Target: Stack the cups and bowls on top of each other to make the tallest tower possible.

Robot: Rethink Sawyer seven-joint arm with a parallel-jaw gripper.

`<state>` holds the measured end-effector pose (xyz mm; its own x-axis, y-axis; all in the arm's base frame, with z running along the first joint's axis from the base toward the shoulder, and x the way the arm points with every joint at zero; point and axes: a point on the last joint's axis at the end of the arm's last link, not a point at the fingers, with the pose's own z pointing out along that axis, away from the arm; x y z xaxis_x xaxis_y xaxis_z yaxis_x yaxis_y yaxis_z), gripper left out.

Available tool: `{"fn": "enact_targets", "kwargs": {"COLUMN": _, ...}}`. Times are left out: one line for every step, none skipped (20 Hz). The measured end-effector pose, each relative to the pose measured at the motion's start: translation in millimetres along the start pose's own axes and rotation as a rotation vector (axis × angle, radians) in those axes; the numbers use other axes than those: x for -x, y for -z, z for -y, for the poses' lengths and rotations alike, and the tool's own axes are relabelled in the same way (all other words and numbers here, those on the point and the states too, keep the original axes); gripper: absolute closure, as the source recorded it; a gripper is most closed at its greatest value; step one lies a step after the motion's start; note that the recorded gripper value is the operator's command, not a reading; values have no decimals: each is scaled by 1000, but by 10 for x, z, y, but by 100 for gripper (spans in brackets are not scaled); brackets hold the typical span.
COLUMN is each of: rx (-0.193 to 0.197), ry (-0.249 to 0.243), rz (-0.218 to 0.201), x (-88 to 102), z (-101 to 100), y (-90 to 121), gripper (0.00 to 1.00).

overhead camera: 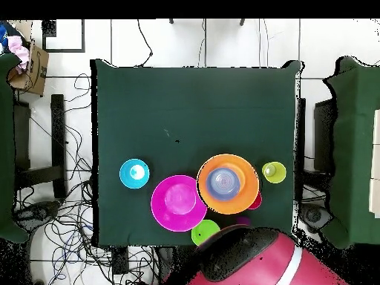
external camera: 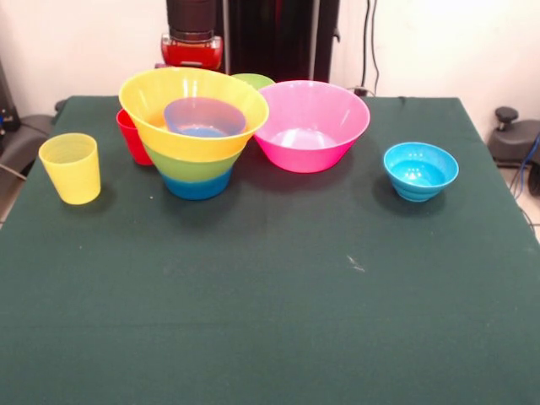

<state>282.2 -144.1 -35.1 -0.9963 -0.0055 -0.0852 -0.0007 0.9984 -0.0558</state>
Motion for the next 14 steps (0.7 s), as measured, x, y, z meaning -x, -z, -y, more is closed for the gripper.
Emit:
{"fn": "enact_targets", "kwargs": {"rx": 0, "ry": -3, "rz": -2, "x": -1, "z": -7, "y": -5, "gripper": 0}}
{"fn": "enact_targets", "kwargs": {"rx": -1, "ry": -4, "rz": -2, "x": 2, "z": -9, "y": -6, "gripper": 0}}
{"fn": "enact_targets", "kwargs": {"rx": -2, "ry": -6, "rz": -2, "x": 6, "z": -10, "y": -7, "gripper": 0}}
{"fn": "enact_targets", "kwargs": {"rx": -2, "ry": -8, "rz": -2, "x": 9, "z": -12, "y": -8, "gripper": 0}}
{"fn": "enact_targets", "kwargs": {"rx": -4, "ry": -13, "rz": -2, "x": 18, "z": -17, "y": -11, "gripper": 0}}
{"fn": "enact_targets", "kwargs": {"rx": -5, "ry": -17, "rz": -1, "x": 25, "z": -22, "y": -12, "gripper": 0}}
{"fn": "enact_targets", "kwargs": {"rx": -6, "ry": -20, "rz": -1, "x": 33, "z": -25, "y": -14, "gripper": 0}}
{"fn": "enact_targets", "kwargs": {"rx": -8, "ry": -25, "rz": 0, "x": 43, "z": -29, "y": -16, "gripper": 0}}
{"fn": "enact_targets", "kwargs": {"rx": -9, "ry": -27, "rz": 0, "x": 47, "z": -31, "y": -17, "gripper": 0}}
{"fn": "enact_targets", "kwargs": {"rx": -10, "ry": -31, "rz": 0, "x": 57, "z": -35, "y": -20, "gripper": 0}}
{"fn": "enact_targets", "kwargs": {"rx": -12, "ry": -36, "rz": 1, "x": 68, "z": -40, "y": -22, "gripper": 0}}
{"fn": "enact_targets", "kwargs": {"rx": -13, "ry": -42, "rz": 2, "x": 82, "z": -48, "y": -27, "gripper": 0}}
{"fn": "enact_targets", "kwargs": {"rx": -13, "ry": -46, "rz": 3, "x": 92, "z": -53, "y": -30, "gripper": 0}}
{"fn": "enact_targets", "kwargs": {"rx": -15, "ry": -51, "rz": 3, "x": 101, "z": -57, "y": -33, "gripper": 0}}
